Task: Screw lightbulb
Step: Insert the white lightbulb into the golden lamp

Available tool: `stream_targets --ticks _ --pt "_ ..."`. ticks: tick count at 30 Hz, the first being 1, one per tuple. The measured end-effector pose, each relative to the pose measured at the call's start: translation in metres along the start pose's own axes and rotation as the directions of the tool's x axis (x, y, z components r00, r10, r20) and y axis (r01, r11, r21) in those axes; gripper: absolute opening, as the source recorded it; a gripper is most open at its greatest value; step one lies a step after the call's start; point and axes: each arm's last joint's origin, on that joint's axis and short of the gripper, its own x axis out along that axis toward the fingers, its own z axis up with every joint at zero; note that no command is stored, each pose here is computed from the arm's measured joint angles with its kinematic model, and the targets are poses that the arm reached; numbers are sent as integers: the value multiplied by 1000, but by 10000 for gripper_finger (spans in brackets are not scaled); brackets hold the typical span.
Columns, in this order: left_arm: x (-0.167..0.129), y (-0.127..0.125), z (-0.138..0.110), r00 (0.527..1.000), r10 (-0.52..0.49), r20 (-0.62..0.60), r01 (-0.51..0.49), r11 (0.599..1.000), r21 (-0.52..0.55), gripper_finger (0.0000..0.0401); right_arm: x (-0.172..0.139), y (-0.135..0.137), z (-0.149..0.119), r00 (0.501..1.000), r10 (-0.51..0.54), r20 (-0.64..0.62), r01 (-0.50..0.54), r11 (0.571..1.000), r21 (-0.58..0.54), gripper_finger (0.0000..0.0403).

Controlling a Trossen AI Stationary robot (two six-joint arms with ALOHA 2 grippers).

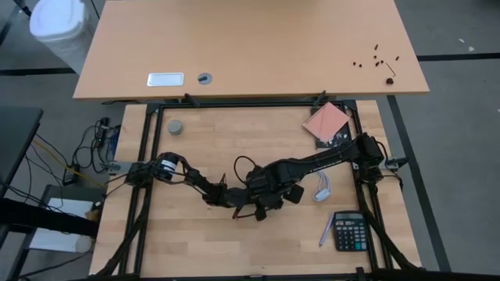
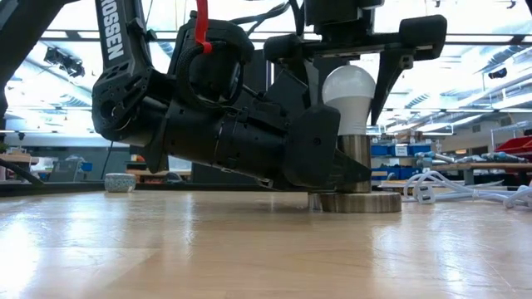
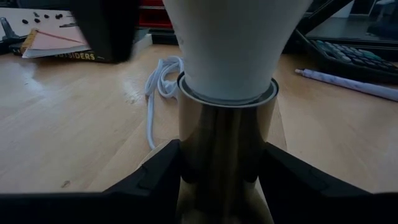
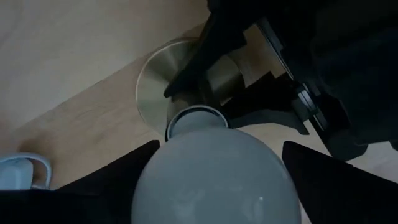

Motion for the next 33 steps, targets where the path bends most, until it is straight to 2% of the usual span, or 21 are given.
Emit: stream_targets --ticks 8,14,20,25,33 --pt "0 0 0 1000 1 -1 -1 1000 1 193 0 1 0 1000 16 15 -15 999 -32 284" --pt "0 0 0 1000 1 -2 -1 1000 2 193 0 1 1 1000 19 22 -19 1000 5 264" --pt "0 0 0 1000 1 -2 -1 1000 4 193 0 0 2 999 24 43 -28 994 106 279" --pt "0 0 0 1000 0 -2 0 1000 5 193 0 0 2 998 27 49 -36 979 201 273" --pt "0 0 0 1000 -2 -2 2 1000 5 193 0 0 2 997 34 62 -57 911 409 275"
